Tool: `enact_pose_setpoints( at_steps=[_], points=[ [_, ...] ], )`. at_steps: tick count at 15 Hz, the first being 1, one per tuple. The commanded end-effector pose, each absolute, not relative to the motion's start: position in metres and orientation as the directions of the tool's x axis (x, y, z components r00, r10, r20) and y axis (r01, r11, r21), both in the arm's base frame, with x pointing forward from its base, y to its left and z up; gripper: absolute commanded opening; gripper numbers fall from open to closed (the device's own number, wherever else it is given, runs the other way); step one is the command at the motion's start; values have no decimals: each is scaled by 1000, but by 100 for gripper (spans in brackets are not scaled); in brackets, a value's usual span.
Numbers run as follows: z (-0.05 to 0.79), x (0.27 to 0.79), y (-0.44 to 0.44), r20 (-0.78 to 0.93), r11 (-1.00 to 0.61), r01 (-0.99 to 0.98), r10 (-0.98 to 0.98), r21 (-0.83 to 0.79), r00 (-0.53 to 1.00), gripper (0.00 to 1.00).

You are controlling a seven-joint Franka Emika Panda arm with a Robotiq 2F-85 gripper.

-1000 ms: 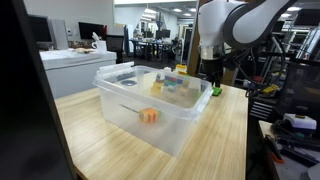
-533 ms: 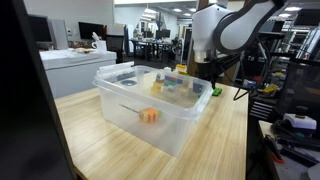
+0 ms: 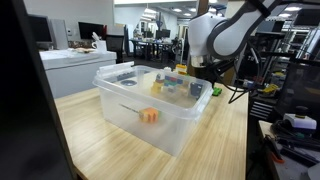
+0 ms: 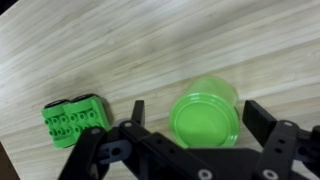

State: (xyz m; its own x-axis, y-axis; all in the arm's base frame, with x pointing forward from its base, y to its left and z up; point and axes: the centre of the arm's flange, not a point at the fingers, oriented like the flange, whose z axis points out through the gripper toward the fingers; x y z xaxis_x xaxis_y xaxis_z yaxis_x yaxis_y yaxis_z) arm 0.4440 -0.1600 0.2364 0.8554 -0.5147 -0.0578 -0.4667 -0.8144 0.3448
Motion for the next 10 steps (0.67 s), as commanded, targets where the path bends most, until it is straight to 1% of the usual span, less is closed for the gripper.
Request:
enact_pose_setpoints(
  at_steps=[1, 2, 3, 5, 6, 7, 10],
  points=[
    [223, 442, -157, -54, -799, -492, -541, 346, 840, 100],
    [221, 442, -156, -57, -796, -496, -546, 348, 836, 100],
    [220, 442, -156, -59, -793, -499, -550, 349, 833, 97],
    [220, 444, -158, -58, -794, -498, -548, 349, 834, 73],
    [221, 445, -159, -55, -794, -498, -548, 348, 835, 68],
    [223, 447, -161, -51, -795, -498, -546, 347, 836, 59],
    [225, 448, -164, -45, -794, -499, -546, 349, 837, 39]
  ],
)
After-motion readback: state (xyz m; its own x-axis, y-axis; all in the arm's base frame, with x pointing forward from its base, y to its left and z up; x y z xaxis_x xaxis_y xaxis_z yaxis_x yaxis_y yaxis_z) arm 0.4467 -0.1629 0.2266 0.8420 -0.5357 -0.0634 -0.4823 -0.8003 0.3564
